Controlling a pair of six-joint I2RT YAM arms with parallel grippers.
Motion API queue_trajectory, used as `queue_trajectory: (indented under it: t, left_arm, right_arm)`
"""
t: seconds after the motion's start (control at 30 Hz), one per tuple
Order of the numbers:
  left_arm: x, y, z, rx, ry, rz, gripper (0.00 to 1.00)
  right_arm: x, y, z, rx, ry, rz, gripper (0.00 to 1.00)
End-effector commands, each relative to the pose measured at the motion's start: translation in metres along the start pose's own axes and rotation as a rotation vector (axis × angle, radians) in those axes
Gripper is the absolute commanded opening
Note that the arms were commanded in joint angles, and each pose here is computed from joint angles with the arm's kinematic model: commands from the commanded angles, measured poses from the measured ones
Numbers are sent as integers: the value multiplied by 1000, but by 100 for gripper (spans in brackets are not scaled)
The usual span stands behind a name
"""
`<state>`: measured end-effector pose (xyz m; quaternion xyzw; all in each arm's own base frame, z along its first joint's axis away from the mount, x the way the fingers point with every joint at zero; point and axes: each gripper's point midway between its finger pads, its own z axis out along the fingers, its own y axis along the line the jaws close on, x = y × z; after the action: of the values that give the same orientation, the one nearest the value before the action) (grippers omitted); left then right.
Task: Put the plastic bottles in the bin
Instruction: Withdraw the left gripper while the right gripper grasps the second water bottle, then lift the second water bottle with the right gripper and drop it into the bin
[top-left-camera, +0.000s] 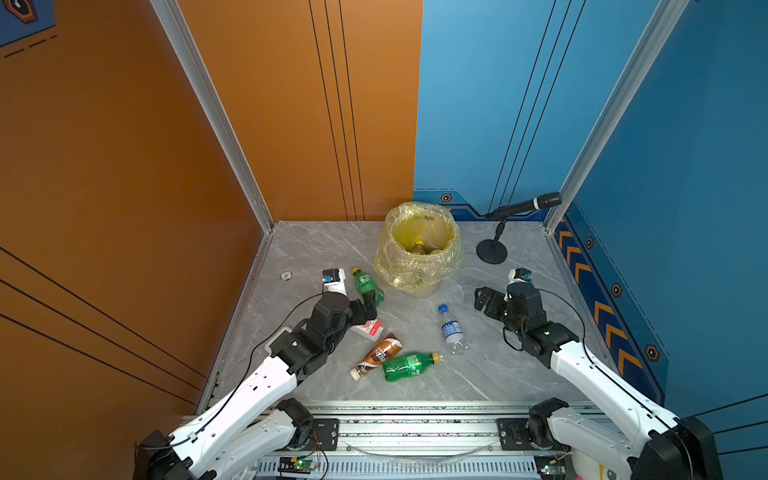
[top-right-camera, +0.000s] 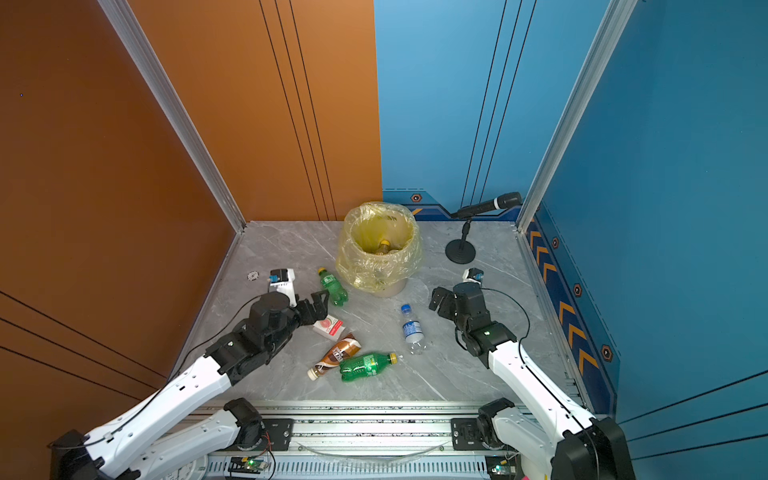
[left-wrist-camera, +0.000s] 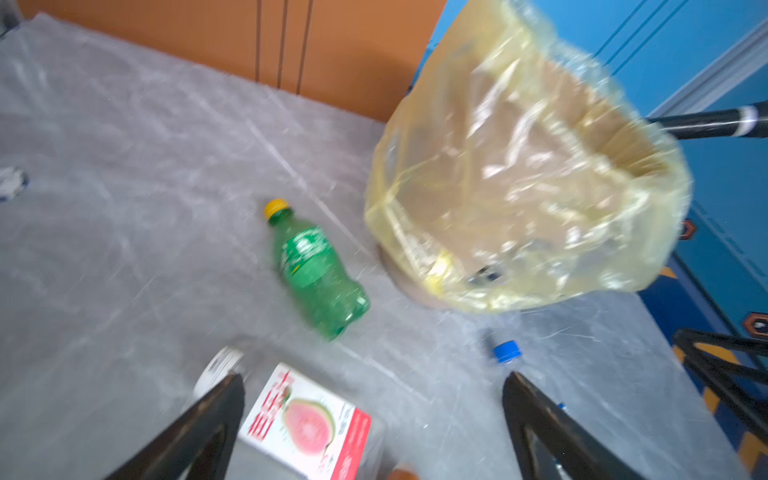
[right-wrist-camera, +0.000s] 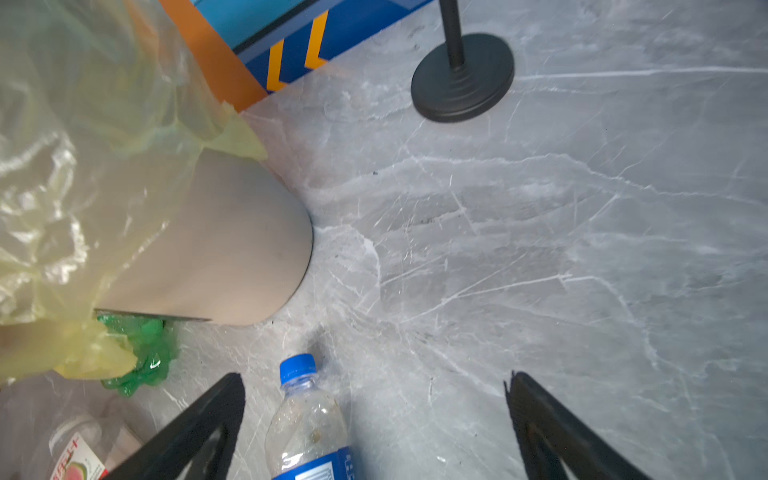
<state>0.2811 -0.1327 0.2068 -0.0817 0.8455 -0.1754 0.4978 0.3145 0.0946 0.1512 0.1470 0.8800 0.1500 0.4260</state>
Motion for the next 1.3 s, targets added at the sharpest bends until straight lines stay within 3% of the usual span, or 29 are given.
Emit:
queue_trajectory:
  t: [0.0, 0.43, 0.93, 1.27]
  left_arm:
    - [-1, 27, -12, -91, -42, -68, 98]
    - [14, 49, -12, -148, -18, -79, 98]
    - [26, 71, -16, -182, -17, -132, 98]
    - [33, 79, -14, -196, -3, -159, 98]
  right_arm:
    - [19, 14, 2, -16, 76, -37, 100]
    - [93, 41, 26, 36, 230, -211, 99]
    - [122, 34, 44, 118, 261, -286, 60]
    - [98, 29, 27, 136, 174, -265, 51]
